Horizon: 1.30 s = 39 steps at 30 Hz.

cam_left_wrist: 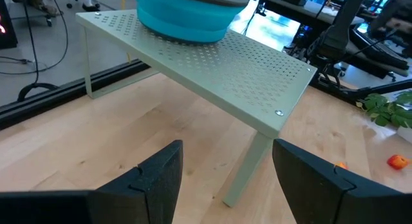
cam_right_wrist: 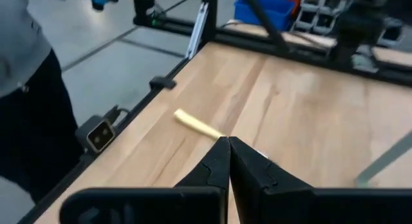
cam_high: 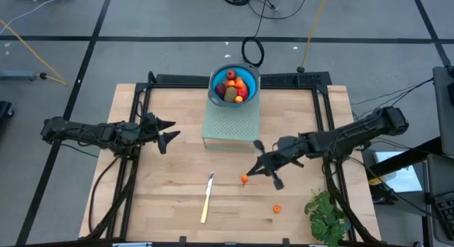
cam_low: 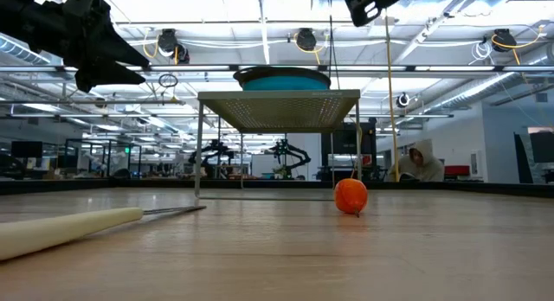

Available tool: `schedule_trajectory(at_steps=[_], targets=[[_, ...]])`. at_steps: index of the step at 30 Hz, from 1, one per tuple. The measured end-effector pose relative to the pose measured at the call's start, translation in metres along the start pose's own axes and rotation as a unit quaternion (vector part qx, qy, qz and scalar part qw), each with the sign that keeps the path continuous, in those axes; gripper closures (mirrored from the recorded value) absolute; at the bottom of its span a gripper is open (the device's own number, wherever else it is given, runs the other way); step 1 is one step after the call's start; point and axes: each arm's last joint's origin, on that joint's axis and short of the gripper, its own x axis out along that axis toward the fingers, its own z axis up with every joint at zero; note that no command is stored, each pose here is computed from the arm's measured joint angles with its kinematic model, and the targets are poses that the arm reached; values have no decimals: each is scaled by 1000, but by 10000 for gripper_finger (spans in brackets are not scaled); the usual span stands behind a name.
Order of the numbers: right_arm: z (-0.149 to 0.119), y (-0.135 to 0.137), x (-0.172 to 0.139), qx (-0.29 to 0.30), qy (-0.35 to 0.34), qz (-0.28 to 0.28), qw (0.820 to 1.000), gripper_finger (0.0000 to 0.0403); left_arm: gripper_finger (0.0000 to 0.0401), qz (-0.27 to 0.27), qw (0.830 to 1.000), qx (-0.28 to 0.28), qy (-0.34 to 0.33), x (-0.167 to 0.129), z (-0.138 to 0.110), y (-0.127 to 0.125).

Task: Pick & Place Fruit
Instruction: Put the peach into the blue strainer bowl on the shelf

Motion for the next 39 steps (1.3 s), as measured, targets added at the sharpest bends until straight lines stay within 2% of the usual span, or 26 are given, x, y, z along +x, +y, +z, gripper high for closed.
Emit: schedule_trajectory(at_steps=[10,22,39], targets=[[-20,11,27,0,52,26,998,403,160,-2,1000,-24,1,0,0,0],[-43,18,51,2,103,42,994,403,160,-2,1000,-23,2,0,0,0],[-84,11,80,-108,179,47,977,394,160,-2,999,-38,2,0,0,0]])
